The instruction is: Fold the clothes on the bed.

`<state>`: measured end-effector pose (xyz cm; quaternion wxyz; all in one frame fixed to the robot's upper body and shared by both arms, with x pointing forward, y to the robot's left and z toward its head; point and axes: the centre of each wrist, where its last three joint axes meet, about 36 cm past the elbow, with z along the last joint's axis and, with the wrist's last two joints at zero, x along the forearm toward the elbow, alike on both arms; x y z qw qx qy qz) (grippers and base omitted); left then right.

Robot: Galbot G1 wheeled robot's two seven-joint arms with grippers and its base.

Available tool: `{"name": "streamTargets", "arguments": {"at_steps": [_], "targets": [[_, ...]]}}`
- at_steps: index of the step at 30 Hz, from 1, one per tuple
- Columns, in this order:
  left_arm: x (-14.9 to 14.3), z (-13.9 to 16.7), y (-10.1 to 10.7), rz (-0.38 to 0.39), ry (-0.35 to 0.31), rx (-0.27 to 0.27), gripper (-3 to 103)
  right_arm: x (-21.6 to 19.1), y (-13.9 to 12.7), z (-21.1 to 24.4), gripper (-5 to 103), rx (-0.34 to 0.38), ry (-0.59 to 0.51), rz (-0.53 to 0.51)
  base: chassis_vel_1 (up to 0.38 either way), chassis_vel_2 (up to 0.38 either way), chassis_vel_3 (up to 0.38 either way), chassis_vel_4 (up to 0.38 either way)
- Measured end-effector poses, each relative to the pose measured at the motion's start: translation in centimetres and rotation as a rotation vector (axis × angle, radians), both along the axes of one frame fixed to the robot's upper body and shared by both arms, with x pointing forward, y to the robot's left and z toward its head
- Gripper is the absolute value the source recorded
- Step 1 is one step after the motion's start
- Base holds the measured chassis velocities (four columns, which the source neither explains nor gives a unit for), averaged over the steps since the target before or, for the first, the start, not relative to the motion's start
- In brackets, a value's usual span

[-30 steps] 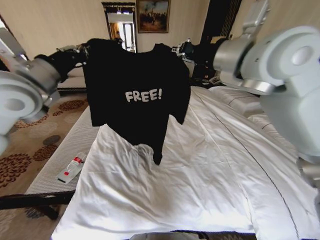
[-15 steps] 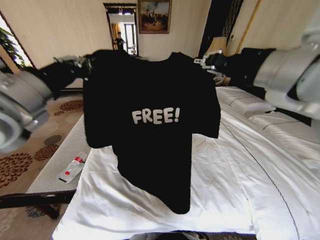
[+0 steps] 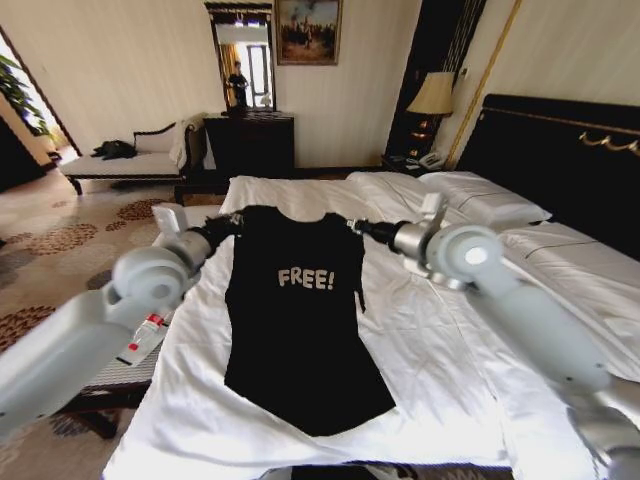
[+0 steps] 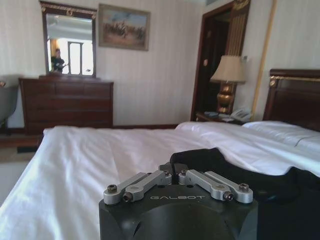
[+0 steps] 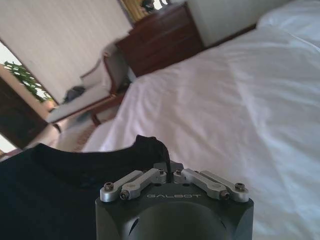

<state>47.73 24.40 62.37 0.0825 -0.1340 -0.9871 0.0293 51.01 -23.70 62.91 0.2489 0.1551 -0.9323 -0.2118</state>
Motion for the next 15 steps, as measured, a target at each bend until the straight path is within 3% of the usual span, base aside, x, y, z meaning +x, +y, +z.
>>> {"name": "streamTargets", "arguments": {"at_steps": [3, 7, 15], "targets": [[1.9, -2.5, -0.9, 0.018, 0.029, -0.006, 1, 1.2, -0.1, -2.7, 1, -0.024, 0.025, -0.029, 0.000, 0.000, 0.000, 0.000], [4.8, -9.4, -3.1, 0.053, 0.112, -0.007, 1, 2.7, 0.2, -7.4, 1, -0.069, 0.060, -0.062, 0.000, 0.000, 0.000, 0.000], [6.0, -15.0, -5.2, 0.079, 0.176, 0.007, 1, 4.6, 0.4, -11.9, 1, -0.089, 0.089, -0.101, 0.000, 0.000, 0.000, 0.000]]}}
